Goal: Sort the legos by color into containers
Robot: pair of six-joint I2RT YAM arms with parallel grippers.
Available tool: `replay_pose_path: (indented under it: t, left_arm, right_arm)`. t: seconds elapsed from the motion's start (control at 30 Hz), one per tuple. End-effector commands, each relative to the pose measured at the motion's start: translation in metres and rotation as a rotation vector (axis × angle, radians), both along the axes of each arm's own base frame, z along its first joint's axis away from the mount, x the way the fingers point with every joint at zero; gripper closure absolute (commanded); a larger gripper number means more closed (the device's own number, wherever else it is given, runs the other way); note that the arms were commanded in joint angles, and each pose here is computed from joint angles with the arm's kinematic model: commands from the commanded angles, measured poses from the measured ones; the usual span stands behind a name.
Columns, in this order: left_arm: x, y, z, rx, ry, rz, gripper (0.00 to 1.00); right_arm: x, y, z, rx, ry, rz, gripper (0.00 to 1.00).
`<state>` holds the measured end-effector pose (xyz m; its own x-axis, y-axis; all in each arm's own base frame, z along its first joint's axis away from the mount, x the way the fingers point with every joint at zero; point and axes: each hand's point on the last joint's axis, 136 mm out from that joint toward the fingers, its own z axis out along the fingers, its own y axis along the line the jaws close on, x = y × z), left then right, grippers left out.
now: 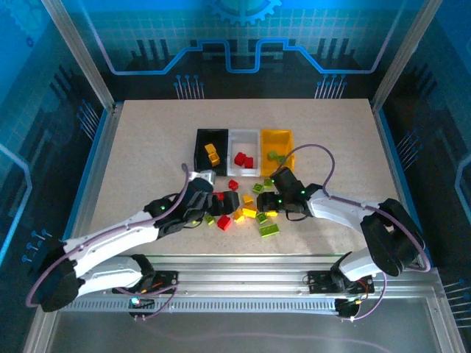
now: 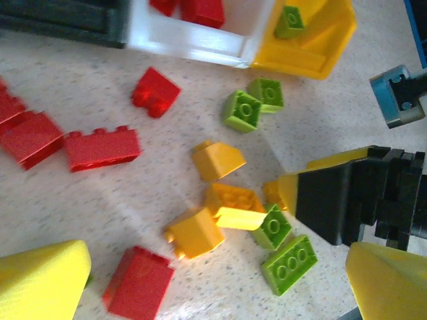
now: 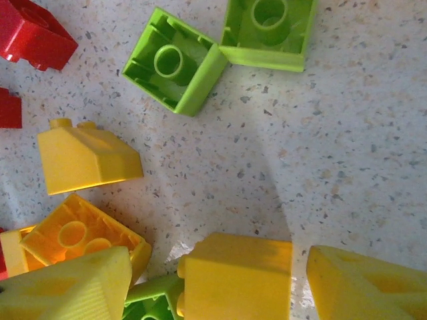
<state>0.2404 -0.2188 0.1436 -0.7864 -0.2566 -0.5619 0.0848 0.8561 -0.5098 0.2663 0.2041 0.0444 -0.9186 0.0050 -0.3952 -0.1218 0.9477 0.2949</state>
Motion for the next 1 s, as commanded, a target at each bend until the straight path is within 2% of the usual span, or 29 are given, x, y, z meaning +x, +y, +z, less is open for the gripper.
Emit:
replay_pose_path:
  t: [0.0, 0.4, 0.53, 0.67, 0.77, 0.97]
  left_arm:
    - [-0.005, 0.023, -0.008, 0.022, -0.002, 0.081, 0.01]
    - [-0.011, 0.045, -0.014, 0.071, -0.006, 0.134, 0.01]
    - [-0.012, 0.050, -0.017, 0.087, -0.003, 0.148, 0.01]
    - [-0.013, 0.061, -0.021, 0.116, 0.004, 0.179, 0.01]
    - [-0.018, 0.075, -0.025, 0.142, 0.015, 0.227, 0.01]
    - [-0.029, 0.098, -0.028, 0.136, 0.009, 0.296, 0.01]
  right_arm:
    - [0.003, 0.002, 0.000, -0.030, 0.004, -0.013, 0.31]
    - [-0.004, -0.029, -0.008, -0.165, 0.018, -0.090, 0.52]
    - [0.000, -0.024, 0.009, -0.116, -0.043, -0.081, 0.64]
    - [0.005, -0.017, 0.046, -0.060, -0.131, -0.049, 0.69]
    - [0.014, 0.000, 0.077, -0.006, -0.186, 0.008, 0.69]
    - [0.057, 0.082, 0.122, 0.107, -0.250, 0.156, 0.69]
